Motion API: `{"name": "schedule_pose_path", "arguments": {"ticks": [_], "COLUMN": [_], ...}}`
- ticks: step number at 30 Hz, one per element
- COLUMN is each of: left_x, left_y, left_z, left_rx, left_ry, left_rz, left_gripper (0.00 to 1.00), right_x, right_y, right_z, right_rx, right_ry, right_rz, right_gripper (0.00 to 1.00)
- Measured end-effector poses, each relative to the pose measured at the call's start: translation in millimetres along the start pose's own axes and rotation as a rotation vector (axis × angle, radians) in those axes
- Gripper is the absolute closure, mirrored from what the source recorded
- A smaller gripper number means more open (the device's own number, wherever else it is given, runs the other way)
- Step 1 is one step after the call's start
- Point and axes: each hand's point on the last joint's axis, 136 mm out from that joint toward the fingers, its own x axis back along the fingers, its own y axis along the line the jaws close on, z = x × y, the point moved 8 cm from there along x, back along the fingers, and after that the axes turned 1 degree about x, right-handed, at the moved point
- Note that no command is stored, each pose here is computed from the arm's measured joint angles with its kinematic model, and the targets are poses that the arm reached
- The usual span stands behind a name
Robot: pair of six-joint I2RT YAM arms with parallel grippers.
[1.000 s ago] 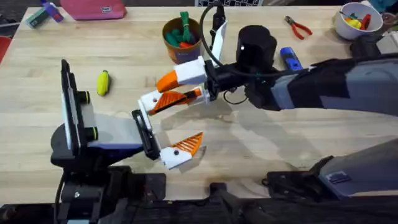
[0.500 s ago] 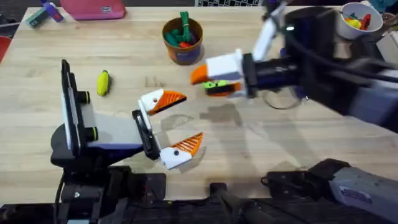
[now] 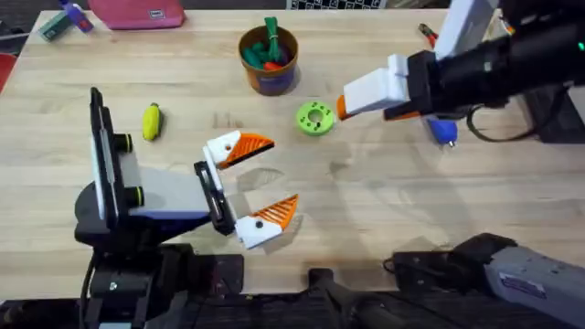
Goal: Pick up the gripper from the table and insert it into the empty holder that is missing its gripper. Then pick up a screw, insert it into the mounting hole, and use the screwdriver to tighten it. Finally, clean up the table by picking up the vegetable and placing it into the bucket.
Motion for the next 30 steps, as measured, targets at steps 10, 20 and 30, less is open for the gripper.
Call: {"name": "schedule_pose_path", "arguments": {"ticks": [10, 20, 30], "left_x": [0, 0, 0], "left_y": [0.0, 0.0, 0.0], "left_z": [0.0, 0.0, 0.0], "left_rx": [0.000, 0.000, 0.000], "left_ry": [0.000, 0.000, 0.000], "left_rz": [0.000, 0.000, 0.000], "left_gripper": [0.030, 0.030, 0.031], "right_x": [-17, -81, -137], "right_y": [4, 5, -10], "right_z": [-33, -53, -57], "right_rx": [0.126, 0.157, 0.102], "right_ry": [0.098, 0.229, 0.312], "right_rz": [0.282, 0.359, 0.398], "right_gripper": [0.010, 0.059, 0.173]}}
